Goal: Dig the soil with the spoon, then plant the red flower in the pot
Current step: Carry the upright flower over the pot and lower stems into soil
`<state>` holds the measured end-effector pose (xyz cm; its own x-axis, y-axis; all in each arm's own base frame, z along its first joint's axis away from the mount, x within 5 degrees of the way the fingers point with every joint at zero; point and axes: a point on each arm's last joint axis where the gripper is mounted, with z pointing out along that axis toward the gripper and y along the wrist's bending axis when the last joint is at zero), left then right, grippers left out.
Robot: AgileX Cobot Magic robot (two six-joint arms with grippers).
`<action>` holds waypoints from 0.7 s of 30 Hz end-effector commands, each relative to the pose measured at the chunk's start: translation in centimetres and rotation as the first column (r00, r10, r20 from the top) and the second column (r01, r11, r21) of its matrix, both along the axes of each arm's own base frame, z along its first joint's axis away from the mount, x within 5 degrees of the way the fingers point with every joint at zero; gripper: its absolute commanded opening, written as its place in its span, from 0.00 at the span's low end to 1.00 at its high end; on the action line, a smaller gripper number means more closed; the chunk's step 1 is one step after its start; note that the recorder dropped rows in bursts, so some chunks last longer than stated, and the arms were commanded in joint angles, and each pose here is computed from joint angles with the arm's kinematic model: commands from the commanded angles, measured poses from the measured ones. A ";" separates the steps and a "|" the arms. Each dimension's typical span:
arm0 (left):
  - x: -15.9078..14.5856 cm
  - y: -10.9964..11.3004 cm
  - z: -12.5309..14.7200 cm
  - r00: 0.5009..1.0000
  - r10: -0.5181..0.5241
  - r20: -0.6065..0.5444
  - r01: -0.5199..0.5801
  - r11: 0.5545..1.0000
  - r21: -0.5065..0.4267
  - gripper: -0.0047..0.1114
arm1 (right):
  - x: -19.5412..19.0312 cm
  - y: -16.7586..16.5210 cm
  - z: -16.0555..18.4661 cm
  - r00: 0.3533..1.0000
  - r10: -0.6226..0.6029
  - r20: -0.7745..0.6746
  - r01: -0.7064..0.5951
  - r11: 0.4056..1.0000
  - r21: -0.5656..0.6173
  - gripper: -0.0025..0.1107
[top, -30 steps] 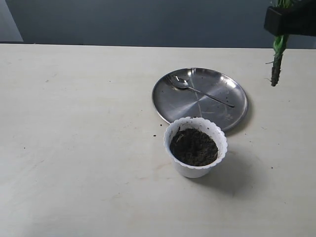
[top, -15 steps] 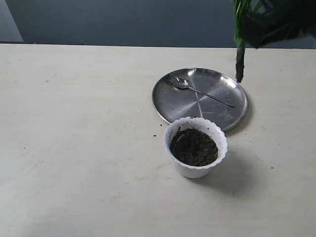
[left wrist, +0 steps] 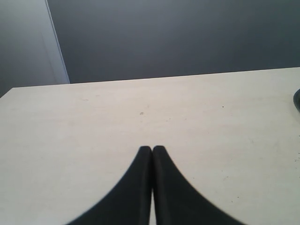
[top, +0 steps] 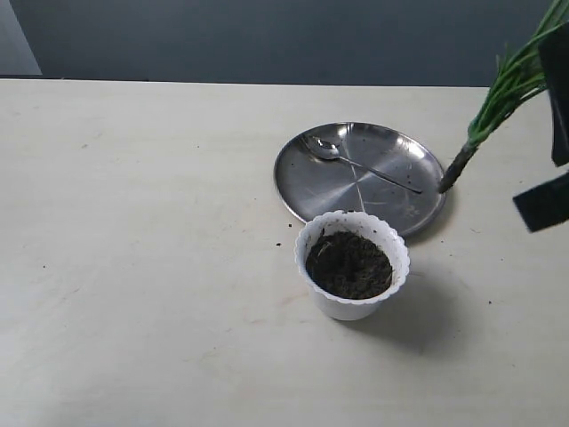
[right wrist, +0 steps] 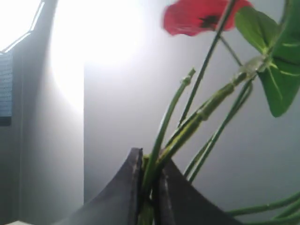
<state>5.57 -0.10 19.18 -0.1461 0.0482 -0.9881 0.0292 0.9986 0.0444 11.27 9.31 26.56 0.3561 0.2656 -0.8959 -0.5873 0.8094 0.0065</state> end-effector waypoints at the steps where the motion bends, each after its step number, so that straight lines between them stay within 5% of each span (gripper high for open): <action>1: 0.0 0.0 0.0 1.000 -0.001 0.003 0.001 1.000 0.000 0.04 | -0.1 1.4 -2.1 0.996 0.090 -0.007 -0.090 0.987 -0.136 0.02; 8: 0.0 0.0 0.0 1.000 -0.001 0.003 0.001 1.000 0.000 0.04 | 1.3 2.5 -5.3 0.986 0.063 -0.155 -0.101 0.962 -0.252 0.02; 21: 0.0 0.0 0.0 1.000 -0.001 0.003 0.001 1.000 0.000 0.04 | 5.5 7.8 -8.0 0.972 0.117 -0.204 -0.192 0.896 -0.401 0.02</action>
<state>5.57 -0.10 19.18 -0.1461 0.0482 -0.9881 0.0292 0.9986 0.0444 15.90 16.17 19.47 0.1705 -0.0695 -0.9829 -0.7159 0.6766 -0.1720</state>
